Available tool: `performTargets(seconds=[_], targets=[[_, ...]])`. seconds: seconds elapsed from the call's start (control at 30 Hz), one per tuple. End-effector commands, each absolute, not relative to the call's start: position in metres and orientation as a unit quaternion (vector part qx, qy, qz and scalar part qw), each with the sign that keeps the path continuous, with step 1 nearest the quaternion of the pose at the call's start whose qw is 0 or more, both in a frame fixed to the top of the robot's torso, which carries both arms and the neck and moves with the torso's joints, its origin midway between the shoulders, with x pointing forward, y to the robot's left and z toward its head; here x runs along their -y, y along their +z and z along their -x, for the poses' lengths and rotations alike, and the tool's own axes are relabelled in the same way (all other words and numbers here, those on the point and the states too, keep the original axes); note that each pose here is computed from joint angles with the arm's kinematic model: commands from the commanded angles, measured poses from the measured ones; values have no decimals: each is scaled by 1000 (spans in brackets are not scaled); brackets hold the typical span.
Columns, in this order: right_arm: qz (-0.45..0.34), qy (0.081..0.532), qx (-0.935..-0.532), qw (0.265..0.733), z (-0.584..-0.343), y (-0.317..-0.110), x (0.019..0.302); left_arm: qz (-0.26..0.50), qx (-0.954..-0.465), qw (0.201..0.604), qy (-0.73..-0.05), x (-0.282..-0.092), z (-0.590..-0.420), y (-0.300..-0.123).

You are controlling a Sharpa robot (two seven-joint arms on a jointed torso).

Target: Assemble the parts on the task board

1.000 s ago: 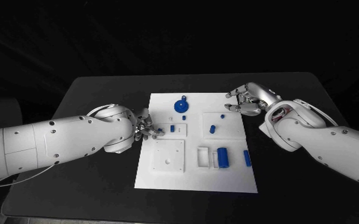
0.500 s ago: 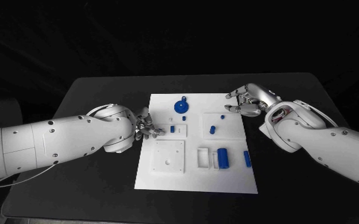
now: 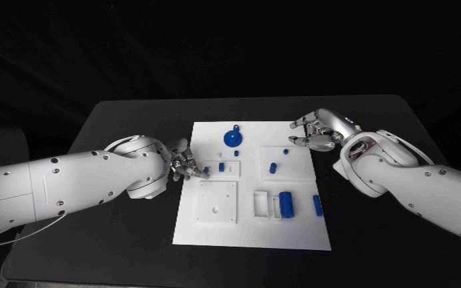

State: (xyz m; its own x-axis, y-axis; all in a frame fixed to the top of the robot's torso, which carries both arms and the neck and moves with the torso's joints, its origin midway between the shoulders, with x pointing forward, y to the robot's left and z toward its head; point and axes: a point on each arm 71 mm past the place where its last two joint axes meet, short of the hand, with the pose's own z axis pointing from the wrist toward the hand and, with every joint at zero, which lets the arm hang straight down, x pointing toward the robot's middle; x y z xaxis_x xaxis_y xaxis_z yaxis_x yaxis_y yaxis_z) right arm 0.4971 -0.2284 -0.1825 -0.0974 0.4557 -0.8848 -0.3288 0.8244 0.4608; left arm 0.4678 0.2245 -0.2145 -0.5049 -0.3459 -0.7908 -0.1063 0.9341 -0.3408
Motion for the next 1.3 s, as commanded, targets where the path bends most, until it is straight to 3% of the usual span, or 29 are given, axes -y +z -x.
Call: performTargets(seconds=[0.03, 0.87, 1.3], targets=[[-39, 295, -682, 668, -496, -183, 227, 134, -852, 486, -142, -223, -466, -212], [-41, 294, -684, 666, -495, -186, 228, 144, -822, 524, -171, -221, -464, -205], [-41, 294, -685, 665, -495, -186, 228, 129, -833, 517, -150, -218, -468, -209]])
